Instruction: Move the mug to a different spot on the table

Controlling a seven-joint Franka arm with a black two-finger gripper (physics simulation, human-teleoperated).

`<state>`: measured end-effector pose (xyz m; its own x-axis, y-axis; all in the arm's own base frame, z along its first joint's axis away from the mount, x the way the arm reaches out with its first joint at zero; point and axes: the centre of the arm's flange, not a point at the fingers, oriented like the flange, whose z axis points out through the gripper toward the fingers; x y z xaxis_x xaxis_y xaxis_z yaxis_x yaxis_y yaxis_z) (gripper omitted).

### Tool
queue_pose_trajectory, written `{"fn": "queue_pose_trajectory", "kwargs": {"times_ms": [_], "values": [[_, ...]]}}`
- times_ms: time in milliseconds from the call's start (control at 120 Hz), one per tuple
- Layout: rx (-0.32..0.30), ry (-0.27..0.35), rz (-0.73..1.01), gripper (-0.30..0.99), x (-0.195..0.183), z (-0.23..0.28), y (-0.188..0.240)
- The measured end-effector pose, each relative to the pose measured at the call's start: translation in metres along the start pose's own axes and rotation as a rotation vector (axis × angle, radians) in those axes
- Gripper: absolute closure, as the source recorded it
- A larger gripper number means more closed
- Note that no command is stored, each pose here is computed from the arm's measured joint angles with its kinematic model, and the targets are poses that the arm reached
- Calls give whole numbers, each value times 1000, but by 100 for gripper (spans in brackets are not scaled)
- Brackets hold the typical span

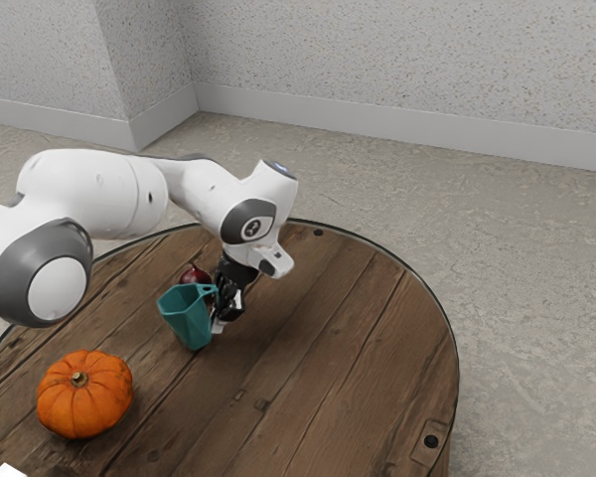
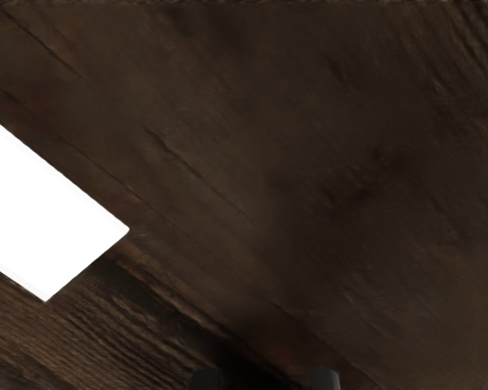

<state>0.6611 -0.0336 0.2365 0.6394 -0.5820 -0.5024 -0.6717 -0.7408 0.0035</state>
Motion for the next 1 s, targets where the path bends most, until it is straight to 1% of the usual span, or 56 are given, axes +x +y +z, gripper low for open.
{"fn": "queue_pose_trajectory", "kwargs": {"times_ms": [158,275,433,642,675,708,783,842,933,1000], "values": [[-13,5,5,39,1,-1,3],[-13,13,4,23,2,-6,3],[18,58,1,11,4,-23,-1],[65,135,-18,4,-2,-57,-6],[70,163,-31,3,-9,-71,-5],[73,202,-51,3,-19,-91,-4],[93,308,-103,2,-52,-149,3],[87,373,-147,2,-76,-179,9],[75,451,-209,1,-126,-210,27],[76,488,-245,1,-153,-224,37]]}}
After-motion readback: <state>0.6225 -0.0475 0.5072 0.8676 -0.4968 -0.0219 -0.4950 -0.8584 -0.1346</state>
